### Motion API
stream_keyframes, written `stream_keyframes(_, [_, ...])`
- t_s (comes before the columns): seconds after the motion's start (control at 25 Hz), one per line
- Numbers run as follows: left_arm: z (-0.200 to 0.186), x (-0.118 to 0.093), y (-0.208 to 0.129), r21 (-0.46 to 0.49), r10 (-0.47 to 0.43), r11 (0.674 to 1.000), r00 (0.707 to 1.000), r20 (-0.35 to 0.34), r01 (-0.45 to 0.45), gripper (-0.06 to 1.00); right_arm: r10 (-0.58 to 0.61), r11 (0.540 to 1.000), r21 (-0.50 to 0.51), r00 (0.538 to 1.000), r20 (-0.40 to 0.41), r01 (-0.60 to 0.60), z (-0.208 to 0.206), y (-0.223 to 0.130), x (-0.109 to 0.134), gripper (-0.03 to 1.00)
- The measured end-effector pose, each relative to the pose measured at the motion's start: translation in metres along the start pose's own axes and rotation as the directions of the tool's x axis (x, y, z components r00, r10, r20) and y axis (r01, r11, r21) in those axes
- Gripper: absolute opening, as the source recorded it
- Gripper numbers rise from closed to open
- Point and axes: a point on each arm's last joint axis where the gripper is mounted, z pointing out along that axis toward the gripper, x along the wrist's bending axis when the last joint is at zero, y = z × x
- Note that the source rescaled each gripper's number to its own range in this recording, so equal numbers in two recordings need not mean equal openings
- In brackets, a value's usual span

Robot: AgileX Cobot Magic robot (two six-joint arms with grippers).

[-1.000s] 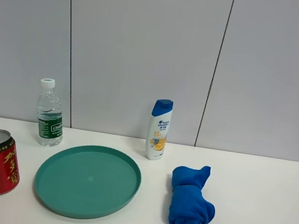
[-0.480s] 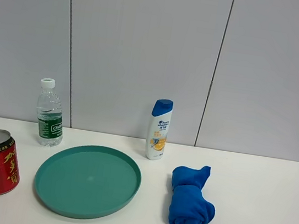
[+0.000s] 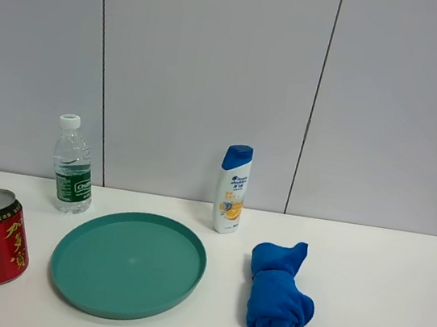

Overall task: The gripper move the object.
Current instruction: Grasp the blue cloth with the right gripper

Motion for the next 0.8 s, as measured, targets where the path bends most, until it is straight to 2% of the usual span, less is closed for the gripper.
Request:
stream_keyframes(0.16, [0.0,0.0,0.0,0.0,0.0,1.0,1.0,0.0,0.0,1.0,0.001,1.0,-0.001,1.0,-0.013,-0.001,0.0,0.0,0.001,0.54])
stream_keyframes(0.24, [0.0,0.0,0.0,0.0,0.0,1.0,1.0,0.0,0.0,1.0,0.02,0.999,-0.039,0.998,-0.055,-0.022,-0.006,0.006,0.005,0.54])
stream_keyframes(0.36, [0.0,0.0,0.0,0.0,0.0,1.0,1.0,0.0,0.0,1.0,0.052,0.989,-0.129,0.99,-0.134,-0.069,-0.023,0.033,0.012,0.54])
stream_keyframes(0.44, [0.0,0.0,0.0,0.0,0.0,1.0,1.0,0.0,0.0,1.0,0.053,0.987,-0.137,0.982,-0.181,-0.079,-0.03,0.058,0.015,0.55])
stream_keyframes(0.48, [0.0,0.0,0.0,0.0,0.0,1.0,1.0,0.0,0.0,1.0,0.038,0.986,-0.152,0.978,-0.206,-0.071,-0.034,0.071,0.017,0.58])
stream_keyframes(0.68, [0.0,0.0,0.0,0.0,0.0,1.0,1.0,0.0,0.0,1.0,-0.045,0.971,-0.24,0.959,-0.279,-0.024,-0.034,0.14,0.022,0.9])
stream_keyframes(0.8, [0.0,0.0,0.0,0.0,0.0,1.0,1.0,0.0,0.0,1.0,-0.061,0.97,-0.241,0.937,-0.343,-0.025,-0.019,0.175,0.026,0.95])
